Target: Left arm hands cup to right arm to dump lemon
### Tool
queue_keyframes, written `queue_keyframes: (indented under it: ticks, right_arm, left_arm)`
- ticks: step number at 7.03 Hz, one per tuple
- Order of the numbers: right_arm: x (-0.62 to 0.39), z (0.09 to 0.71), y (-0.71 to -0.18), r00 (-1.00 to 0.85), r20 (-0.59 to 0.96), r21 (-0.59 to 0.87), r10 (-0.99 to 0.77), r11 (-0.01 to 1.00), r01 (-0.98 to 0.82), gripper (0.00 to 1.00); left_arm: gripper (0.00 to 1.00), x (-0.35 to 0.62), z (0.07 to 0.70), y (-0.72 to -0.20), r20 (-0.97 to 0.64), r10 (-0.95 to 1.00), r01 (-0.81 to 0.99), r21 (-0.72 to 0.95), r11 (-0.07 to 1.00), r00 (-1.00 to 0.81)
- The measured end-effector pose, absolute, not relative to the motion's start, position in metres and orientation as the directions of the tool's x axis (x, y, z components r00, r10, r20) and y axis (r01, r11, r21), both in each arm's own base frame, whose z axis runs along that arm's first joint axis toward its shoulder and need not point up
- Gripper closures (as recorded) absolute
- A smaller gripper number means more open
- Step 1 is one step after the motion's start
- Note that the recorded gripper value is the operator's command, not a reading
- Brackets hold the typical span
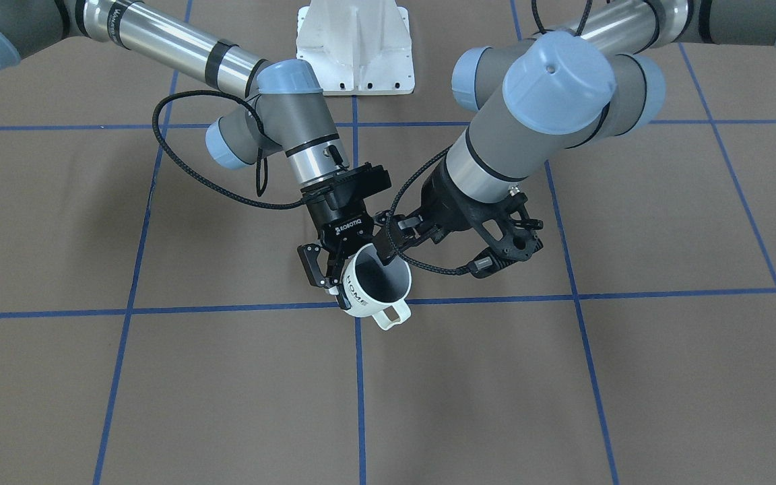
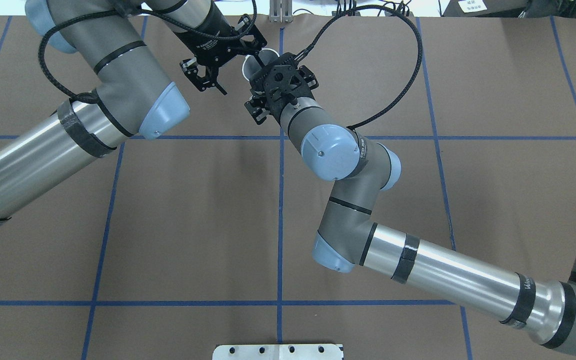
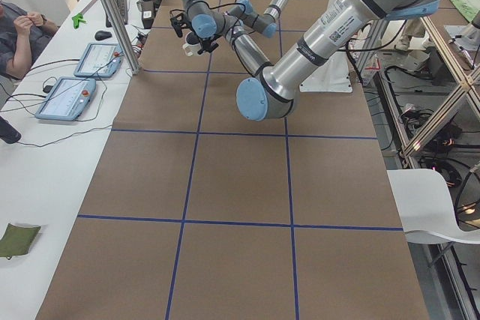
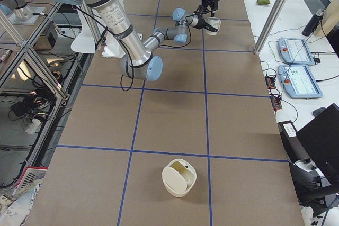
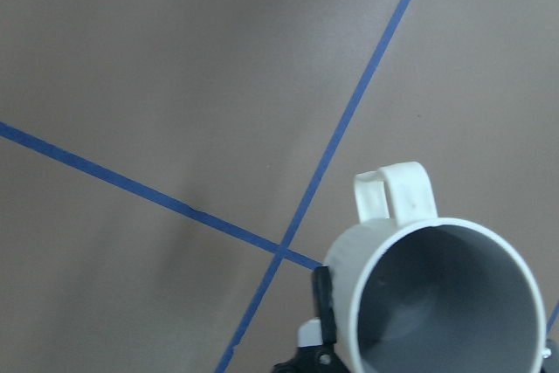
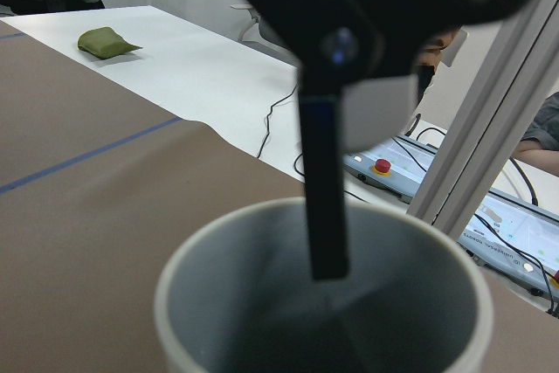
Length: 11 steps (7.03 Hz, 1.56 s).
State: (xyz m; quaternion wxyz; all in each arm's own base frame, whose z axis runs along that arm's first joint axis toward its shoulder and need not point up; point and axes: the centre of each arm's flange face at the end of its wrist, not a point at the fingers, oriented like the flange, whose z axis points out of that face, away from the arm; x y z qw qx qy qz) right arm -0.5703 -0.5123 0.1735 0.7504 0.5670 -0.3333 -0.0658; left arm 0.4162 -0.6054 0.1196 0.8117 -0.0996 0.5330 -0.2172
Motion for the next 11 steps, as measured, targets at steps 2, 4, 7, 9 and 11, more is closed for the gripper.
queue_keyframes:
  ticks: [2, 4, 7, 9, 11]
  right_arm:
    - [-0.573, 0.173, -0.506, 0.776, 0.425, 0.896, -0.466, 0.338, -0.287, 0.68]
    - [-0.573, 0.174, -0.505, 0.778, 0.424, 0.897, -0.464, 0.336, -0.289, 0.68]
    - [-0.573, 0.175, -0.505, 0.778, 0.424, 0.897, -0.463, 0.336, -0.288, 0.4]
    - [-0.573, 0.175, -0.505, 0.779, 0.423, 0.897, -0.464, 0.336, -0.287, 0.01]
    - [-0.573, 0.179, -0.505, 0.781, 0.419, 0.898, -0.464, 0.336, -0.282, 0.01]
  left_arm:
    - [0.59, 0.421, 0.127, -0.611, -0.819, -0.463, 0.251, -0.396, 0.884, 0.338]
    - [0.61, 0.426, 0.134, -0.616, -0.823, -0.458, 0.248, -0.392, 0.886, 0.336]
    - [1.0, 0.428, 0.137, -0.618, -0.823, -0.458, 0.247, -0.392, 0.886, 0.337]
    - [1.0, 0.428, 0.133, -0.618, -0.831, -0.443, 0.24, -0.379, 0.894, 0.337]
    - [1.0, 0.428, 0.13, -0.617, -0.84, -0.425, 0.231, -0.364, 0.903, 0.338]
